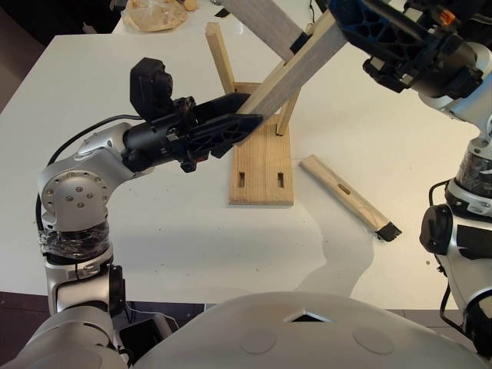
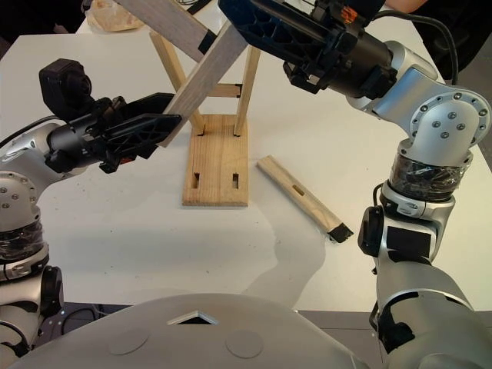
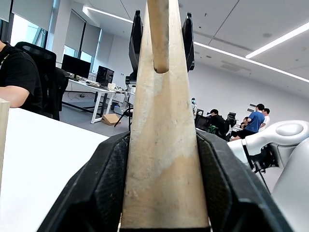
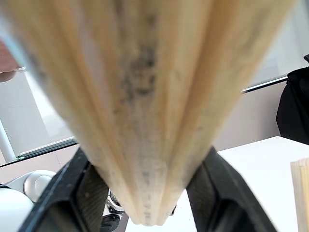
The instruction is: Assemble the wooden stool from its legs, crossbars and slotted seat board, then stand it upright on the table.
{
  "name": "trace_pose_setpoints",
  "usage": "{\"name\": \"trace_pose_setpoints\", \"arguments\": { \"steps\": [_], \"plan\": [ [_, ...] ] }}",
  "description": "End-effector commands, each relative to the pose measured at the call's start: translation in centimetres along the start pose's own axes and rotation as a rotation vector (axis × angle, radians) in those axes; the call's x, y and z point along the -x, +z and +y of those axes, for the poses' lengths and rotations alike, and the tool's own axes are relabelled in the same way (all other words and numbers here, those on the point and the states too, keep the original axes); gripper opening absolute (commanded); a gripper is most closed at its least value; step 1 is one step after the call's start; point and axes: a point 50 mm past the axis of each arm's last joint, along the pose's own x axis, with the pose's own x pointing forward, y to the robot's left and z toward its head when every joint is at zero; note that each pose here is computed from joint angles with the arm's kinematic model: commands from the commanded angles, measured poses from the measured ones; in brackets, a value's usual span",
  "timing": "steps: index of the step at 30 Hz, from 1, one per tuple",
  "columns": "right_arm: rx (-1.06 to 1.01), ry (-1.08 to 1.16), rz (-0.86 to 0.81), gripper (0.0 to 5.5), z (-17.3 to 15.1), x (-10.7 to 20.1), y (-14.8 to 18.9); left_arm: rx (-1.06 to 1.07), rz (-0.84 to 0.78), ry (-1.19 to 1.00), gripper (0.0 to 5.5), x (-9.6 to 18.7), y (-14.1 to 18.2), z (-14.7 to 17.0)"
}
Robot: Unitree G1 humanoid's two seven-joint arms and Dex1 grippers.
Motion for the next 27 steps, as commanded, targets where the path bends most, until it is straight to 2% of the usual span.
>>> {"name": "trace_pose_setpoints", "arguments": {
  "steps": [1, 6, 8, 12, 15, 21, 27],
  "plan": [
    [0.005, 0.007, 0.006, 2.01, 0.4, -0.1, 0.0, -0.062, 0.026, 0.044, 2.45, -0.4, 0.1, 0.6],
    [0.039, -0.015, -0.005, 2.01, 0.4, 0.0, 0.1, -0.066, 0.043, 0.085, 3.16, -0.1, -0.6, 1.1],
    [0.064, -0.038, -0.007, 2.01, 0.3, 0.2, 0.2, -0.072, 0.103, 0.132, 3.18, 0.8, -1.7, 1.5],
    [0.134, -0.093, 0.005, 2.01, -0.2, 0.6, 0.3, -0.104, 0.295, 0.27, 3.18, 4.3, -4.9, 2.3],
    [0.191, -0.112, 0.032, 2.01, -0.5, 0.9, 0.2, -0.117, 0.324, 0.441, 3.18, 7.1, -6.6, 3.1],
    [0.356, -0.144, 0.277, 2.01, -1.8, 2.4, -2.8, -0.105, 0.19, 0.771, 3.18, 11.0, -7.8, 3.4],
    [0.409, -0.1, 0.441, 2.01, -3.6, 4.2, -6.4, -0.153, -0.241, 1.091, 3.18, 10.7, -5.8, 4.9]
  ]
}}
